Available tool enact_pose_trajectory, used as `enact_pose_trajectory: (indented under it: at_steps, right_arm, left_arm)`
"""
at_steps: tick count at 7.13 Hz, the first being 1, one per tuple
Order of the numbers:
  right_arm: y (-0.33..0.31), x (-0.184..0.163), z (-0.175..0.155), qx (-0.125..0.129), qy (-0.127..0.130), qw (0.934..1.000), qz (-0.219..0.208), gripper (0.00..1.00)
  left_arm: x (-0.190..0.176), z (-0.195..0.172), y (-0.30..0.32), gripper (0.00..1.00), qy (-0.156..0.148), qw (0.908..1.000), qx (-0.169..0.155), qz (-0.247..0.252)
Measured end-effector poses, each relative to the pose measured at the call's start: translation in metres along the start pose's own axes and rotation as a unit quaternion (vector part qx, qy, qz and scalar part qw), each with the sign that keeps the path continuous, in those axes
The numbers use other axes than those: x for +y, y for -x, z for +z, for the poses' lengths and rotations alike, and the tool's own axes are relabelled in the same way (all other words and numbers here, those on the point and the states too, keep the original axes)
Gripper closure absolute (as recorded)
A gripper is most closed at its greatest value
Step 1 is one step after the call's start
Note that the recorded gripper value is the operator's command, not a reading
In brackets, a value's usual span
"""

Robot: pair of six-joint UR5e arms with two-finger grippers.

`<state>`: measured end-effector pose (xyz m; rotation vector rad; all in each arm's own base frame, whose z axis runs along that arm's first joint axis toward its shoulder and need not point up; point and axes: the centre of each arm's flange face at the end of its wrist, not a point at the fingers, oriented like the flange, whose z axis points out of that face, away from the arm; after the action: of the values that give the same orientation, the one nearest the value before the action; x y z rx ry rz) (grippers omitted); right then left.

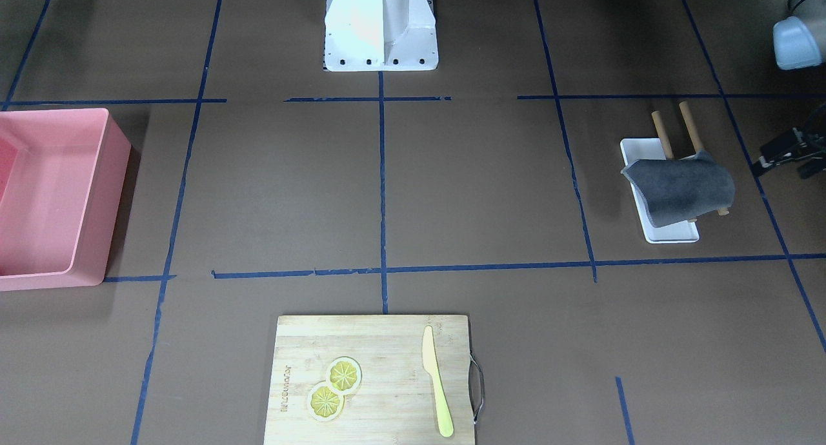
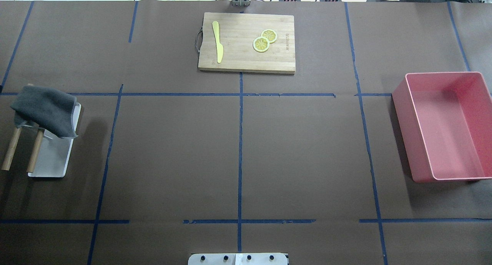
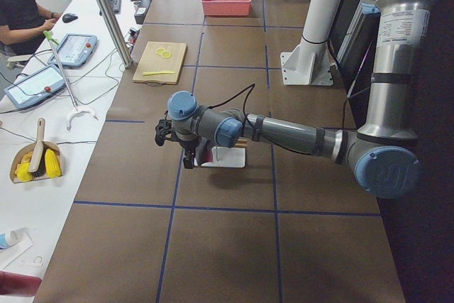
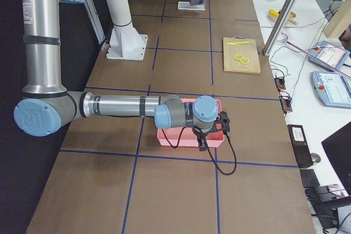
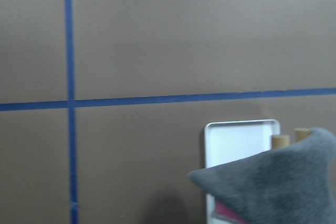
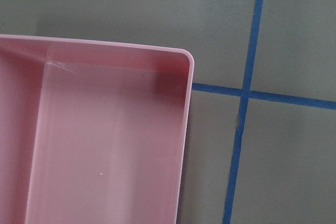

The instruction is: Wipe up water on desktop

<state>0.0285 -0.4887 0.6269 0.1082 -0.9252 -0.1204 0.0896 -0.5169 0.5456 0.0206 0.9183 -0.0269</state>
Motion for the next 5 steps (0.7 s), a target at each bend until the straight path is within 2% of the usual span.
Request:
enact_pose_trajectory:
  at_steps: [3,4,5]
  right_arm:
    - [0.006,-0.002,0.005,-0.007,0.004,1.0,-0.006,0.0]
    - [0.008,-0.002,0.006,-0.011,0.005,0.9999,-0.006,0.0]
    - [0.009,-0.002,0.006,-0.014,0.006,0.9999,-0.007,0.0]
  left_arm:
    - [0.004,0.025,-0.027,0.06,0.02,0.9997,0.003,-0.016]
    - [0.004,0.029,-0.038,0.13,0.025,0.9994,0.005,-0.025]
    - [0.005,0.032,-0.046,0.27,0.028,0.9992,0.007,-0.029]
